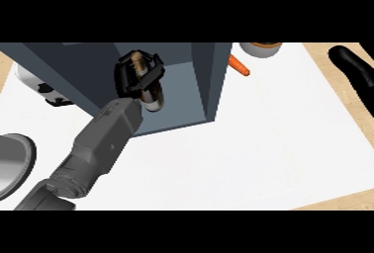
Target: Pick up the wine, place it into the cabinet and close the cabinet
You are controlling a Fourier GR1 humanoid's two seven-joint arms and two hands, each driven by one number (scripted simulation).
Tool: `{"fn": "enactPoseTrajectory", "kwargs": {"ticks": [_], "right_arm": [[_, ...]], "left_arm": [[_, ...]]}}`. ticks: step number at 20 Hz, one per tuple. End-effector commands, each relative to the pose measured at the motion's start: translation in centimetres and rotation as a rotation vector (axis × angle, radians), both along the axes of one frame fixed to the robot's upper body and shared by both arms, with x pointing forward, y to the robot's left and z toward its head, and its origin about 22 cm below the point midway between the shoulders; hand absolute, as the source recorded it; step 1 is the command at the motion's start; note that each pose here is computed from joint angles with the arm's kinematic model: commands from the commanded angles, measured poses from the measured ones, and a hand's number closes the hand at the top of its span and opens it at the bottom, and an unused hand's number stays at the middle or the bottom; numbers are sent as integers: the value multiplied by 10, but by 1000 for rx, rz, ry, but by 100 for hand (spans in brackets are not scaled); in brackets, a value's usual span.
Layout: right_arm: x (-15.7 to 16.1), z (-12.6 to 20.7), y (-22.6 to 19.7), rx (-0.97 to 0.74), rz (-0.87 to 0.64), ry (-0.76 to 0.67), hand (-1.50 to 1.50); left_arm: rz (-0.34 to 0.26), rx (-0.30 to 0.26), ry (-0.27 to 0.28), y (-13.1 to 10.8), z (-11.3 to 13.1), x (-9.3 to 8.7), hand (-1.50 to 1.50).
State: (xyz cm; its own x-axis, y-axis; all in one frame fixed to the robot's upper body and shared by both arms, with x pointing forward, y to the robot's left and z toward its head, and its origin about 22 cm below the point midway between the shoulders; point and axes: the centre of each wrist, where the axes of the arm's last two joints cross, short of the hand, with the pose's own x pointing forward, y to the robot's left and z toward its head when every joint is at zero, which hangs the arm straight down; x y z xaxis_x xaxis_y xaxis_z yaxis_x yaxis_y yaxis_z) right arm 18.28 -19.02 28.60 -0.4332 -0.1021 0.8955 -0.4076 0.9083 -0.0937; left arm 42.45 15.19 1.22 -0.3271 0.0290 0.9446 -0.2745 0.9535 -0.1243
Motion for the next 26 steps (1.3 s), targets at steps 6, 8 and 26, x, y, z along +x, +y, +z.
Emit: {"fn": "enactPoseTrajectory", "kwargs": {"ticks": [6, 8, 26], "right_arm": [[-2, -2, -4, 16, 6, 8, -150], [-2, 0, -7, 8, 7, -5, -150], [0, -7, -17, -12, -44, -4, -150]], "left_arm": [[14, -40, 206, -29, -34, -22, 150], [21, -55, 209, -32, -28, -19, 150], [20, -50, 287, -48, 12, 4, 150]]}}
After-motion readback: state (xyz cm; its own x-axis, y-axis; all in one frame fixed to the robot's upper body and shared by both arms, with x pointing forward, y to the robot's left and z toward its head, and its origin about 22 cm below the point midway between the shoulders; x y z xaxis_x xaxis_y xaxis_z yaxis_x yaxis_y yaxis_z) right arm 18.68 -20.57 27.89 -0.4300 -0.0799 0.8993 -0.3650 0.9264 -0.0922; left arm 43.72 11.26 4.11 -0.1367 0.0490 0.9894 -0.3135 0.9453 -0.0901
